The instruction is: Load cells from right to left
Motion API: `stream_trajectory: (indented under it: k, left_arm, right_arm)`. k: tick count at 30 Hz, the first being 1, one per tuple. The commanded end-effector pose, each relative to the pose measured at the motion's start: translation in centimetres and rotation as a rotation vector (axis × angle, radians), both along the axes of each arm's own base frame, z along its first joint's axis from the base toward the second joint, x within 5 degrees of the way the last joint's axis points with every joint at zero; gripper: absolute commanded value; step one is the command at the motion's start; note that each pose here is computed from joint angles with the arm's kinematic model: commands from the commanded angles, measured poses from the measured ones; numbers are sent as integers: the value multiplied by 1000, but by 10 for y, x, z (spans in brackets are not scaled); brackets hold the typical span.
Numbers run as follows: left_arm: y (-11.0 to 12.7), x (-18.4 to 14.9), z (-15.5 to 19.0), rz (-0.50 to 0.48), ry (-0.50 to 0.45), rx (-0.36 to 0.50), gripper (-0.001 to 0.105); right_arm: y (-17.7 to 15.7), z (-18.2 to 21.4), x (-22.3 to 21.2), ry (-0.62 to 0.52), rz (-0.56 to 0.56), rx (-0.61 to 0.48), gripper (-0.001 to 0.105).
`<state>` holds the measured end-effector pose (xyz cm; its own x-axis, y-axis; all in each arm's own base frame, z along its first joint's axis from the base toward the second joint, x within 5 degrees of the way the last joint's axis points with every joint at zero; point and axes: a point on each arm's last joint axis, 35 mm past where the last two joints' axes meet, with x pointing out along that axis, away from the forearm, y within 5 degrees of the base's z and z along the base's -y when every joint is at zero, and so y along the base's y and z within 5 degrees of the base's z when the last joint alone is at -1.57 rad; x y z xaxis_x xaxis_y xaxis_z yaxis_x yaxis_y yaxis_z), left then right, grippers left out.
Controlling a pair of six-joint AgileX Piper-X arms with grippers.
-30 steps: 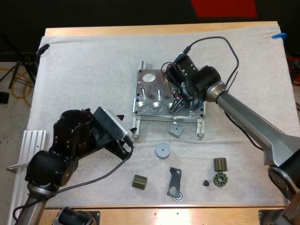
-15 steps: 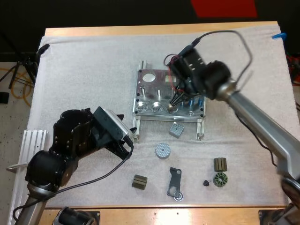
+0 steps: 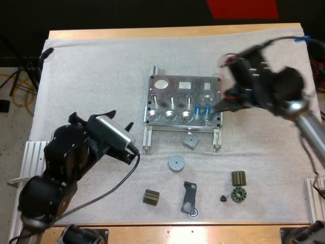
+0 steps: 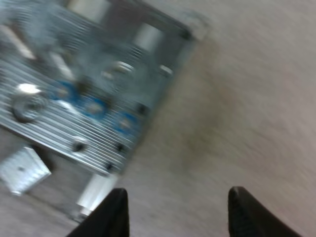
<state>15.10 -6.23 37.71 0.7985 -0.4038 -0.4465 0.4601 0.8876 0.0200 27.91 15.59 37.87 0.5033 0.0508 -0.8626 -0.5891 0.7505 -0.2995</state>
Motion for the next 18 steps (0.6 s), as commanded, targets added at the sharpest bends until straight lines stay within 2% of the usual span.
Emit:
stream_trajectory:
  k: [1, 3, 5, 9, 11, 15, 18]
  left_arm:
    - [4, -4, 5, 43, -41, 18, 49]
    - [6, -8, 6, 62, -50, 50, 49]
    - [10, -13, 5, 105, -52, 93, 49]
    - [14, -20, 8, 122, -65, 99, 49]
    - [16, -25, 10, 124, -82, 94, 49]
    - [20, -37, 12, 125, -88, 91, 49]
    - [25, -49, 14, 129, -96, 80, 48]
  right_arm:
    - [-15, 7, -12, -19, -41, -15, 45]
    - [-30, 13, -29, -61, -76, -37, 45]
    - [-47, 17, -54, -131, -126, -105, 45]
    - [-69, 25, -98, -243, -179, -153, 45]
    - [-87, 26, -127, -270, -220, -138, 45]
    - [-107, 23, -158, -266, -282, -124, 45]
    - [-117, 25, -176, -299, -317, -45, 45]
